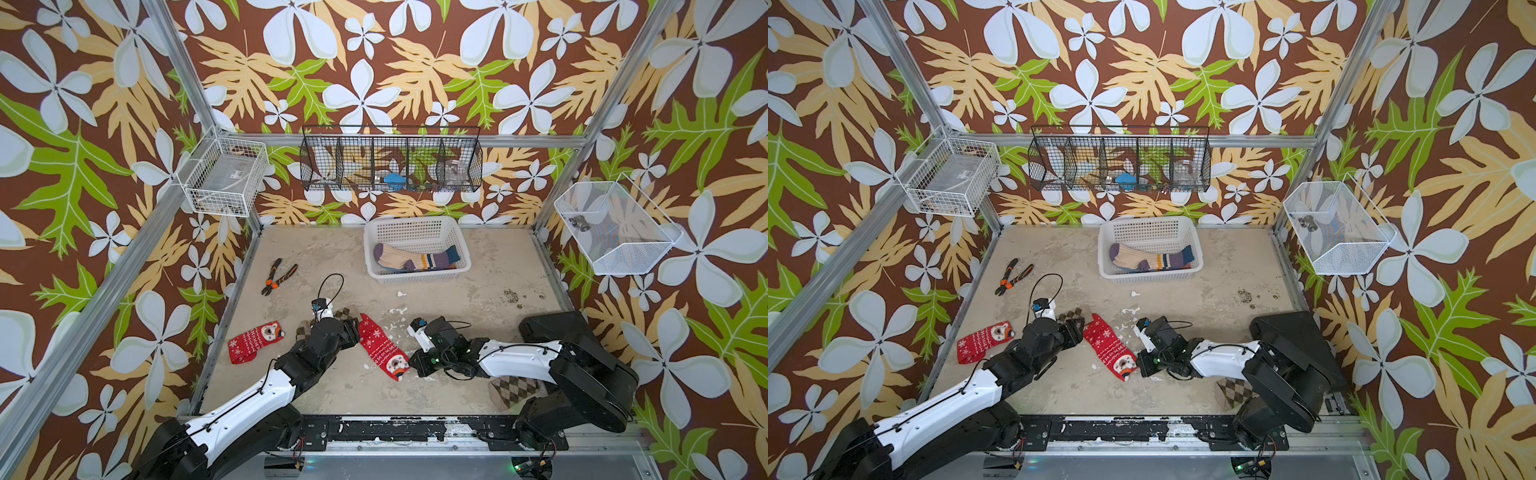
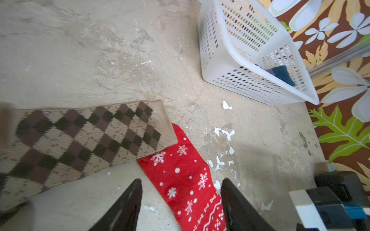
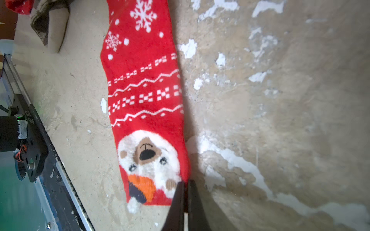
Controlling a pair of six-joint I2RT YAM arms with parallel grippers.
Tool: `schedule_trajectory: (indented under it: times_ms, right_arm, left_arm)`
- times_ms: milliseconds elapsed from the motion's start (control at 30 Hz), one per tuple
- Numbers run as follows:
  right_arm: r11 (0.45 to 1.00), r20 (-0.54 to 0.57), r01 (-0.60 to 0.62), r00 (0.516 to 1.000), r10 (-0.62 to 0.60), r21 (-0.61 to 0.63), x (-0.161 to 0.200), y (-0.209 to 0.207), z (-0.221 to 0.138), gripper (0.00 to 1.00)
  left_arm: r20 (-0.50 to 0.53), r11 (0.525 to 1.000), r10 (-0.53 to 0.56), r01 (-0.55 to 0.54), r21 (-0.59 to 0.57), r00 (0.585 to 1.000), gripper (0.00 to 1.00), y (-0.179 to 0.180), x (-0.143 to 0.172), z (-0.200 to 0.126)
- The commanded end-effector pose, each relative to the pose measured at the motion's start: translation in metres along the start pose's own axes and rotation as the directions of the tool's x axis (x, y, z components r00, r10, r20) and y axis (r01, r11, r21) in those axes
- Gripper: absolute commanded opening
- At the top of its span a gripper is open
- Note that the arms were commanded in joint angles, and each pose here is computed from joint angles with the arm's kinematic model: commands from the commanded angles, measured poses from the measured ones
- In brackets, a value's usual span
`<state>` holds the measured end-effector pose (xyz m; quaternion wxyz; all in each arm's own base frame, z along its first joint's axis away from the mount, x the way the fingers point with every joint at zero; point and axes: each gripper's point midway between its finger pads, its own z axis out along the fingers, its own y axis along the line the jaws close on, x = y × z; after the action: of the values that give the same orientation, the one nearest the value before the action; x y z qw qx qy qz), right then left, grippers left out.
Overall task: Place the socks together as a pair
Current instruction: Move the sock to the center of the board, then pick up the sock from the center of the board.
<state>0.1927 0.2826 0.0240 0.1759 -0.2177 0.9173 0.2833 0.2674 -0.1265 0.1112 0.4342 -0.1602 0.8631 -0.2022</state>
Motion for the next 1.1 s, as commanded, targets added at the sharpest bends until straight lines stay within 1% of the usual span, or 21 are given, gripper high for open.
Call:
schedule_trajectory:
  times_ms: [0, 200, 233, 300, 333, 400, 433, 500, 533, 600, 633, 667, 700, 733, 833, 900, 1000, 1067]
  right_arm:
    - [0.988, 0.024, 0.031, 0.999, -0.035, 0.150, -0.006, -0.028, -0.018, 0.00]
    - [0.964, 0.125, -0.070, 0.991, 0.039, 0.255, -0.019, -0.089, -0.058, 0.00]
    - [0.966, 0.151, -0.077, 0.988, 0.041, 0.245, -0.027, -0.089, -0.063, 0.02]
    - [0.956, 0.192, -0.092, 0.981, 0.038, 0.280, -0.037, -0.095, -0.068, 0.08]
    - [0.949, 0.208, -0.100, 0.977, 0.038, 0.298, -0.041, -0.100, -0.071, 0.09]
    - [0.947, 0.230, -0.123, 0.972, 0.054, 0.296, -0.045, -0.105, -0.075, 0.11]
    - [0.950, 0.243, -0.130, 0.968, 0.059, 0.284, -0.047, -0.105, -0.077, 0.17]
    - [0.955, 0.285, -0.136, 0.957, 0.057, 0.263, -0.051, -0.101, -0.085, 0.36]
    - [0.957, 0.308, -0.134, 0.950, 0.050, 0.258, -0.054, -0.099, -0.091, 0.42]
    - [0.964, 0.356, -0.127, 0.934, 0.037, 0.232, -0.059, -0.091, -0.105, 0.49]
    - [0.968, 0.375, -0.122, 0.926, 0.032, 0.218, -0.062, -0.086, -0.110, 0.50]
    - [0.974, 0.394, -0.113, 0.919, 0.027, 0.196, -0.064, -0.080, -0.117, 0.51]
    - [0.980, 0.408, -0.100, 0.913, 0.022, 0.173, -0.065, -0.073, -0.122, 0.52]
    - [0.984, 0.416, -0.093, 0.909, 0.021, 0.154, -0.065, -0.069, -0.125, 0.52]
    - [0.992, 0.425, -0.069, 0.905, 0.015, 0.110, -0.064, -0.058, -0.132, 0.52]
    - [0.994, 0.419, -0.052, 0.908, 0.007, 0.098, -0.063, -0.054, -0.132, 0.52]
    - [0.997, 0.407, -0.034, 0.913, 0.006, 0.063, -0.059, -0.049, -0.128, 0.52]
    - [0.999, 0.405, -0.028, 0.915, 0.007, 0.046, -0.058, -0.046, -0.127, 0.51]
  left_arm:
    - [0.063, 0.992, 0.023, -0.015, -0.123, 0.998, 0.63, 0.028, -0.011, -0.004]
    - [0.111, 0.987, -0.037, 0.054, -0.152, 0.993, 0.61, 0.045, -0.021, -0.009]
    - [0.115, 0.985, -0.054, 0.072, -0.159, 0.992, 0.60, 0.048, -0.020, -0.009]
    - [0.121, 0.979, -0.091, 0.111, -0.174, 0.989, 0.58, 0.055, -0.019, -0.009]
    - [0.125, 0.973, -0.113, 0.136, -0.185, 0.986, 0.57, 0.061, -0.018, -0.009]
    - [0.132, 0.963, -0.159, 0.183, -0.197, 0.979, 0.55, 0.070, -0.019, -0.011]
    - [0.136, 0.958, -0.175, 0.200, -0.203, 0.975, 0.55, 0.075, -0.020, -0.012]
    - [0.166, 0.946, -0.206, 0.240, -0.219, 0.964, 0.54, 0.085, -0.028, -0.017]
    - [0.182, 0.940, -0.213, 0.252, -0.230, 0.960, 0.54, 0.090, -0.032, -0.020]
    - [0.237, 0.925, -0.220, 0.280, -0.257, 0.946, 0.52, 0.099, -0.045, -0.028]
    - [0.261, 0.916, -0.220, 0.291, -0.275, 0.940, 0.56, 0.104, -0.051, -0.032]
    - [0.287, 0.905, -0.216, 0.302, -0.300, 0.933, 0.70, 0.110, -0.057, -0.036]
    - [0.313, 0.891, -0.209, 0.313, -0.330, 0.926, 0.91, 0.117, -0.063, -0.039]
    - [0.331, 0.877, -0.203, 0.321, -0.358, 0.922, 1.00, 0.124, -0.068, -0.041]
    - [0.363, 0.824, -0.218, 0.370, -0.429, 0.906, 1.00, 0.147, -0.081, -0.042]
    - [0.373, 0.796, -0.255, 0.413, -0.442, 0.892, 1.00, 0.158, -0.089, -0.040]
    - [0.409, 0.754, -0.264, 0.452, -0.476, 0.873, 1.00, 0.175, -0.104, -0.043]
    - [0.414, 0.723, -0.289, 0.480, -0.497, 0.863, 1.00, 0.189, -0.105, -0.041]
